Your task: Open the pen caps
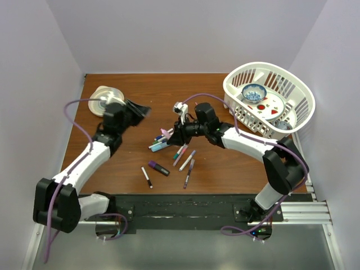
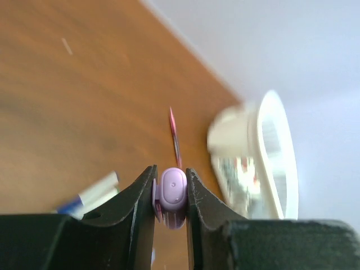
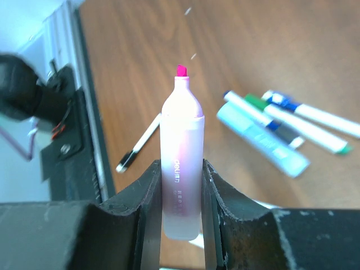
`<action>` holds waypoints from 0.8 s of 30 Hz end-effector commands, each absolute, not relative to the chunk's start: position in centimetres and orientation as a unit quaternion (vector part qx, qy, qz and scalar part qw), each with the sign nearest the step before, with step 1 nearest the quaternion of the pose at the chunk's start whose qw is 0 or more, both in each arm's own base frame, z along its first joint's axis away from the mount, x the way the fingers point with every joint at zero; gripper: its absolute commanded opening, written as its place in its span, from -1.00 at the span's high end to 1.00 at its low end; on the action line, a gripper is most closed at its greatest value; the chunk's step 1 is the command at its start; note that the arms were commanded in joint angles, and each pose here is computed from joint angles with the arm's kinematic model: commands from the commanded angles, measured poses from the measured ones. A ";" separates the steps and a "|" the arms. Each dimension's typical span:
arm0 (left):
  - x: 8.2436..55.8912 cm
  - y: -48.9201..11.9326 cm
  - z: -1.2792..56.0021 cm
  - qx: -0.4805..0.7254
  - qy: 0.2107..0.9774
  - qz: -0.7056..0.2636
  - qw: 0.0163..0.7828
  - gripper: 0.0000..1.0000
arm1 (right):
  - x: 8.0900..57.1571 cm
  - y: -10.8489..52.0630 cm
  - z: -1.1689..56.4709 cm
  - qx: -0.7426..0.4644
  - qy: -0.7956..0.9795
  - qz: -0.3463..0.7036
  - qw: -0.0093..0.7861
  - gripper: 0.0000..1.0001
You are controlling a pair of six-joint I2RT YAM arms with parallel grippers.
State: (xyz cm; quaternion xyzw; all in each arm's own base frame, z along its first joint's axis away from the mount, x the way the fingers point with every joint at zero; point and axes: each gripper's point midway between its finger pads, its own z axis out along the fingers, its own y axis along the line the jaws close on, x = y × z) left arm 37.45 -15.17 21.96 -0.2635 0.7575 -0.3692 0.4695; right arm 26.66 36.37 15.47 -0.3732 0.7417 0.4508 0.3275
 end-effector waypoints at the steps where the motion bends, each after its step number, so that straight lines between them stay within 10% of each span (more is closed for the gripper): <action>1: 39.7 -9.8 27.8 -0.287 0.699 -0.335 0.563 1.00 | 24.4 36.8 15.3 -0.398 0.732 0.469 0.293 1.00; 24: 37.2 -4.0 22.1 -0.317 0.722 -0.290 0.543 1.00 | 23.7 36.8 14.7 -0.440 0.714 0.459 0.292 1.00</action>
